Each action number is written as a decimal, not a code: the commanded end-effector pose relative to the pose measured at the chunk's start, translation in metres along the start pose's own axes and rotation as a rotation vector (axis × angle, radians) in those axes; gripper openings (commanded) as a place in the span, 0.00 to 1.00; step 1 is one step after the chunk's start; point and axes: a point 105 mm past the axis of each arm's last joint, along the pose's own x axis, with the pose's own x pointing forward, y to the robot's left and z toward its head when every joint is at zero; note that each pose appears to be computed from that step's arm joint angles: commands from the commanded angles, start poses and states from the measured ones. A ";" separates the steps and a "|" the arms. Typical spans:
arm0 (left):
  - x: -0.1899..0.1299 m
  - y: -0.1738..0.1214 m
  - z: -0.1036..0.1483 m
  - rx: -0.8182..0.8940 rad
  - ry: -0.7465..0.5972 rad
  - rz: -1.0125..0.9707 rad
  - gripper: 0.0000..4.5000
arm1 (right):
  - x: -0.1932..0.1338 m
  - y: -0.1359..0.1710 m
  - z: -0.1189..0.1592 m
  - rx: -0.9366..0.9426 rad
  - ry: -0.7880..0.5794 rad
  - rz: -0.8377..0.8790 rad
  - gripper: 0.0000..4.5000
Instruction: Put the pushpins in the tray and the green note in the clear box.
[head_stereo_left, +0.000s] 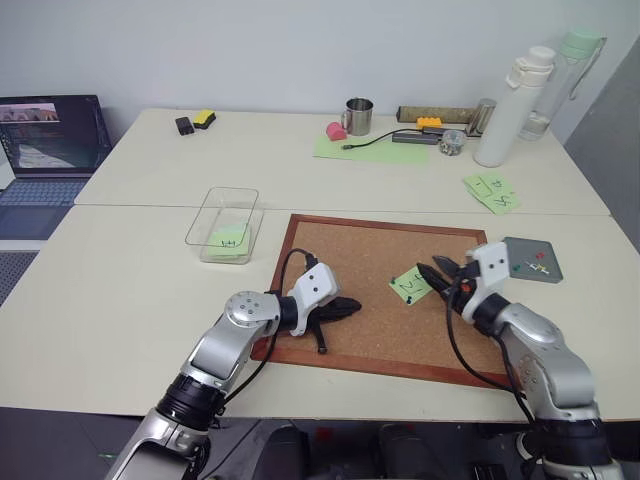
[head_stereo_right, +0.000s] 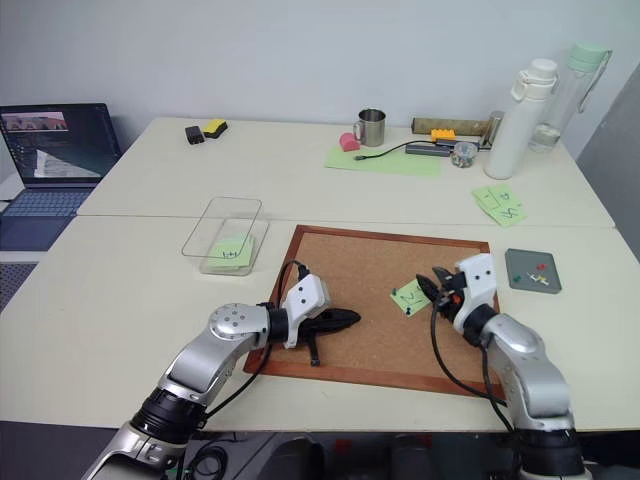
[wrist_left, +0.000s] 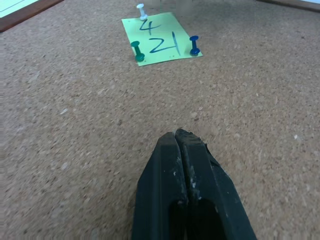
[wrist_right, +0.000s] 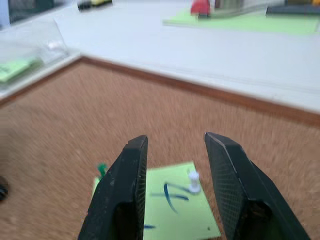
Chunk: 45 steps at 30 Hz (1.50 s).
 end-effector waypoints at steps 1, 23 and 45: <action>-0.005 0.003 0.005 0.019 -0.019 0.016 0.00 | -0.016 0.001 0.010 -0.034 -0.005 0.001 0.42; 0.001 0.008 0.010 0.041 -0.026 -0.008 0.00 | 0.010 -0.012 -0.017 -0.011 0.086 0.009 0.79; -0.006 0.010 0.010 0.045 -0.018 0.015 0.00 | 0.028 -0.009 -0.032 -0.022 0.086 0.054 0.71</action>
